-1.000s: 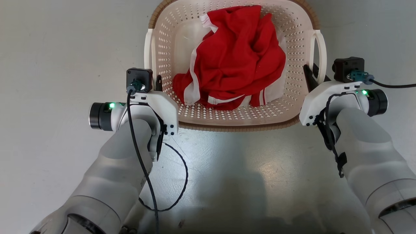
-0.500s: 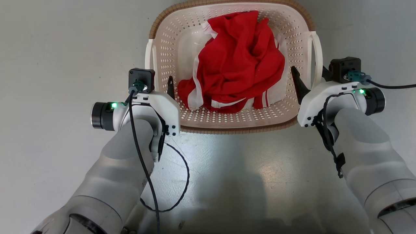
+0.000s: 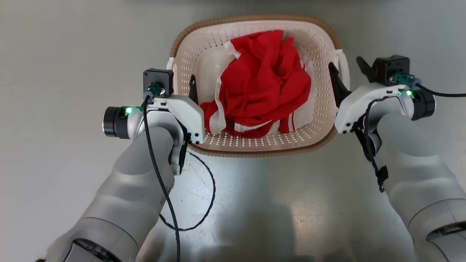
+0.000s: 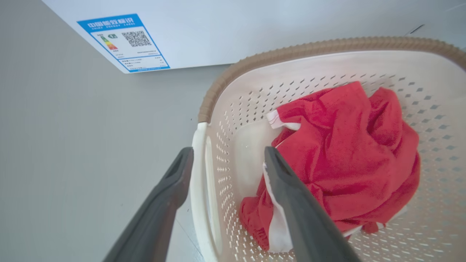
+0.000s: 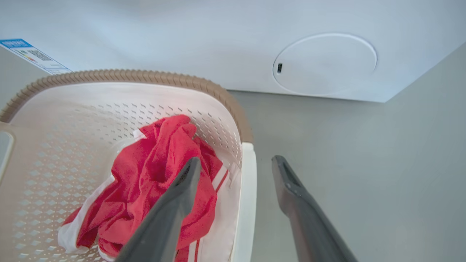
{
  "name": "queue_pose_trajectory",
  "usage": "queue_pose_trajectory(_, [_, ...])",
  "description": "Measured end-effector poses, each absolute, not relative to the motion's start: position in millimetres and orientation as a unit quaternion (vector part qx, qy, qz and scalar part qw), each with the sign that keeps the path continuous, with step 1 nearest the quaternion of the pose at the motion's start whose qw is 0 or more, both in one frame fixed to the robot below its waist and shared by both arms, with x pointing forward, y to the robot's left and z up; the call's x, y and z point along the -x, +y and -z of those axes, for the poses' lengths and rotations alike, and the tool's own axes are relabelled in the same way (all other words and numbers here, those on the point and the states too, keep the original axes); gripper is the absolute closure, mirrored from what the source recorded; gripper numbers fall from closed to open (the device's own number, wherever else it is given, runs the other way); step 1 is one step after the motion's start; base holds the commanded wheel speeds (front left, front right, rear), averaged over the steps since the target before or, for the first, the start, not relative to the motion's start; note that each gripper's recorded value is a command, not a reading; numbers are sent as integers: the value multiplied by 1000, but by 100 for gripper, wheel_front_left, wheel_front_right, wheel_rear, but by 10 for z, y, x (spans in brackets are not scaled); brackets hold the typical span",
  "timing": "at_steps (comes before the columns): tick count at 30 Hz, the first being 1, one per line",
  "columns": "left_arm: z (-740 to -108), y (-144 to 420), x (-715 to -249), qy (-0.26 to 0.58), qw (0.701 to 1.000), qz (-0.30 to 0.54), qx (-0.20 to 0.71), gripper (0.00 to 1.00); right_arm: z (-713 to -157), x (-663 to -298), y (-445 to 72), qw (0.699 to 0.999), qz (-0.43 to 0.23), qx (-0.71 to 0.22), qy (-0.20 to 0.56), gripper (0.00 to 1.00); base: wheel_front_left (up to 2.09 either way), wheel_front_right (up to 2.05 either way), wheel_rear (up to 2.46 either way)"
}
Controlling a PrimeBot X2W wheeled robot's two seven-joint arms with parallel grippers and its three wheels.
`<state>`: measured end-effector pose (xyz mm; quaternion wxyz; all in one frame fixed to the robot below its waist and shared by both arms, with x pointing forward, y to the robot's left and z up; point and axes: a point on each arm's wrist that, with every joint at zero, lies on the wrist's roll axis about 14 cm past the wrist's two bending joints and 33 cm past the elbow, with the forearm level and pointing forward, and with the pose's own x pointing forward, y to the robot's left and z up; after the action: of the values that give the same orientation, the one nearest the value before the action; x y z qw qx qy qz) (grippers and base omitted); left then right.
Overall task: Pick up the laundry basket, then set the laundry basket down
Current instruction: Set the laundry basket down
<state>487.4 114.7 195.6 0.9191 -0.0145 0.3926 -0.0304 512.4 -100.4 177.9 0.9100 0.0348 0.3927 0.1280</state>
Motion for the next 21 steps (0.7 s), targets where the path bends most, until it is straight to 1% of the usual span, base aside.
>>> queue_pose_trajectory(4, [-2197, 1110, -5019, 357, 933, 32, 23, 0, -2058, -5322, -1019, 928, -125, -33, 349, 0, 0, 0, 0])
queue_pose_trajectory(6, [-2307, 1110, -5025, 344, 938, 31, 26, 0, -2191, -5360, -1038, 936, -122, -33, 330, 0, 0, 0, 0])
queue_pose_trajectory(14, [-2822, 1169, -4915, 281, 959, 18, 39, 0, -2723, -5270, -1132, 958, -109, -36, 263, 0, 0, 0, 0])
queue_pose_trajectory(18, [-3106, 1256, -4786, 246, 968, 0, 49, 0, -3058, -5189, -1143, 968, -107, -43, 223, 0, 0, 0, 0])
queue_pose_trajectory(21, [-3436, 1347, -4655, 201, 978, -12, 51, 0, -3409, -5061, -1129, 976, -109, -52, 181, 0, 0, 0, 0])
